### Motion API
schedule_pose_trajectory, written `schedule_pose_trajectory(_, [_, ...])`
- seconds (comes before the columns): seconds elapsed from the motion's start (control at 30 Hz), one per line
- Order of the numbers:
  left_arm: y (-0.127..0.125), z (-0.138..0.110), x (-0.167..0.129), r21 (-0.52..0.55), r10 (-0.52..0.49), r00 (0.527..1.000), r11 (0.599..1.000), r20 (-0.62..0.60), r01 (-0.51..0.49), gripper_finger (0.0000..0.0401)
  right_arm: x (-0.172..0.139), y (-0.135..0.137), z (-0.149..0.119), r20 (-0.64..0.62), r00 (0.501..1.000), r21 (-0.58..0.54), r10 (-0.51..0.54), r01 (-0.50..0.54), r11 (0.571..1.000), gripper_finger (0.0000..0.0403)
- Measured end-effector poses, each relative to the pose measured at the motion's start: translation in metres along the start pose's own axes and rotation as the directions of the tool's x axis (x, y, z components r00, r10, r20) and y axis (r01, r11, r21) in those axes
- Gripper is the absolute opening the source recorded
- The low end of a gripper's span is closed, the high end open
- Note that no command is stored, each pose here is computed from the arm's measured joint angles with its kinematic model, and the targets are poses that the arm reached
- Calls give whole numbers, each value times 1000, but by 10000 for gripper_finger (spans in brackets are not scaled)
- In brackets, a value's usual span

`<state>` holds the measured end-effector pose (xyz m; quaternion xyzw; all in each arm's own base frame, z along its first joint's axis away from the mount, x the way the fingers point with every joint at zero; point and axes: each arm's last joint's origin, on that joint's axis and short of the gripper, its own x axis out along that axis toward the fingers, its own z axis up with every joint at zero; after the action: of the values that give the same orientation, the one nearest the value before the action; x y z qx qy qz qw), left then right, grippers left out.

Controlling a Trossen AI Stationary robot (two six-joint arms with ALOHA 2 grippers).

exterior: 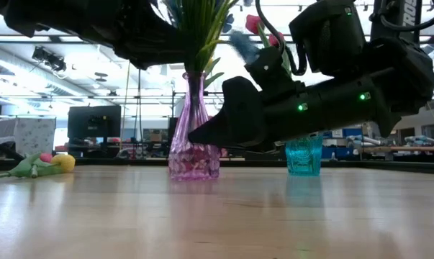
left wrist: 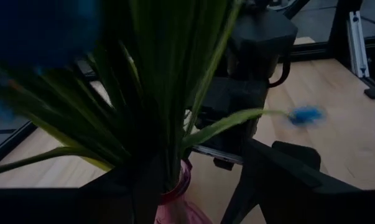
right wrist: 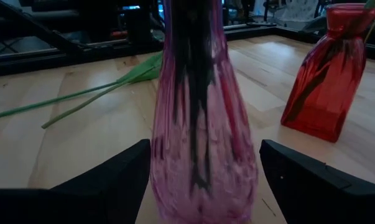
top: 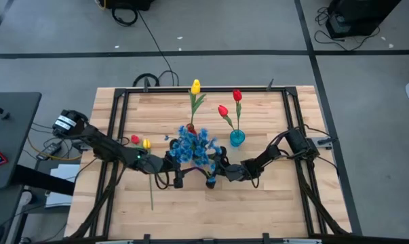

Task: Sort flowers into vase by color
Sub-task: Put the blue flowers into the pink transparent vase

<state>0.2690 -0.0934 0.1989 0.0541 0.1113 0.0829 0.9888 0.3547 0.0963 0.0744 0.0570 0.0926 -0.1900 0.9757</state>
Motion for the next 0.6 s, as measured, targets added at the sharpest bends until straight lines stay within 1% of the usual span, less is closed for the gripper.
schedule_pose_trajectory(0.1, [1,2,2,-3,-15,1000,1000,3,15,223,0,-1,-2,-16,1000,-8,-17,17,1000,314])
schedule_pose_trajectory(0.2, [3,3,3,-7,-20,1000,1000,4,20,222,0,-2,-5,-46,999,-32,-23,21,999,327])
schedule_pose_trajectory(0.37, [2,3,3,-7,-38,999,999,6,38,222,-2,0,-7,-57,998,-52,-17,14,999,371])
schedule_pose_trajectory(0.47, [1,3,3,-13,-63,998,998,8,63,222,-3,1,-3,-62,998,-57,-13,9,998,395])
schedule_pose_trajectory(0.6, [-1,5,0,-10,-73,997,997,12,73,222,-10,3,12,-93,995,-77,-22,15,997,389])
